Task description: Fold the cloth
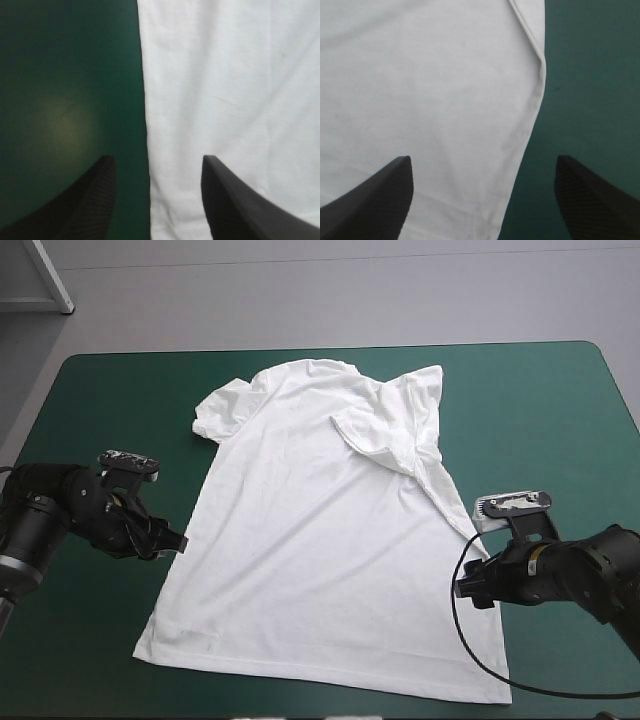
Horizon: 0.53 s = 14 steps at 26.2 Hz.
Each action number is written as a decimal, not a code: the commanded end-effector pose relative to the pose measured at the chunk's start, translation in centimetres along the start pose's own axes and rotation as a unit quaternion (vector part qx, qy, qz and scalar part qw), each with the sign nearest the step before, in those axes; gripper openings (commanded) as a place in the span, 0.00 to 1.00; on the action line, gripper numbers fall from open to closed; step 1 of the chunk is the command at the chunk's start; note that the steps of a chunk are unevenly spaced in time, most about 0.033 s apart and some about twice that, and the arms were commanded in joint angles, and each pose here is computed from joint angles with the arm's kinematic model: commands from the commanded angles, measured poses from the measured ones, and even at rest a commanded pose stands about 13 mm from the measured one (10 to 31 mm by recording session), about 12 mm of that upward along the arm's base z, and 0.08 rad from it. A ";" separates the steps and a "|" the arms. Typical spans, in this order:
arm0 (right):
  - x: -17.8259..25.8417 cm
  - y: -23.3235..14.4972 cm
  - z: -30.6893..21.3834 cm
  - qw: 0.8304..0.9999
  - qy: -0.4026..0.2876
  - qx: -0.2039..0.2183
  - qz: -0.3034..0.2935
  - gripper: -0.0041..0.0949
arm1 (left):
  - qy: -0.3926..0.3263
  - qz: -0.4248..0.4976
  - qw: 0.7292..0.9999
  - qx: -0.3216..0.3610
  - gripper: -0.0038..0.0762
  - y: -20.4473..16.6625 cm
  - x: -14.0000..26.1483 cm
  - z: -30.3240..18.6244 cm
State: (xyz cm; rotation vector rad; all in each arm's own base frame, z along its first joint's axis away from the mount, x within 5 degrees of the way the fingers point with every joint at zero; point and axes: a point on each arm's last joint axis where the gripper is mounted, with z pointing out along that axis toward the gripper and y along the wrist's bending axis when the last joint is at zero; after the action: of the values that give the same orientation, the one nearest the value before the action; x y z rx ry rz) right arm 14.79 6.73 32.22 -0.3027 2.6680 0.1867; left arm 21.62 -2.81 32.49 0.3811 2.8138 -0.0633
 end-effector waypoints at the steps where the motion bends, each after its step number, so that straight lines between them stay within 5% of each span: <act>1: 0.3 -0.1 -0.6 1.000 0.023 0.007 0.005 0.79 | 0.029 -0.009 1.000 0.005 0.53 -0.3 1.5 -0.3; 5: 2.0 -0.2 0.4 0.997 0.075 0.007 0.015 0.79 | 0.103 -0.012 0.995 0.012 0.53 -0.6 4.6 3.3; 14: 4.2 0.1 2.6 0.990 0.135 -0.017 0.032 0.79 | 0.124 -0.043 0.991 -0.011 0.53 -0.4 8.1 8.5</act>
State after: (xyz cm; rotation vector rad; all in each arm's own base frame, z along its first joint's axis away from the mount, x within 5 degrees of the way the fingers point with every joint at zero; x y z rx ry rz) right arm 12.47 6.54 27.75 -0.2645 2.9509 0.2129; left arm 16.57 -1.94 21.94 0.3252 3.1235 -0.0260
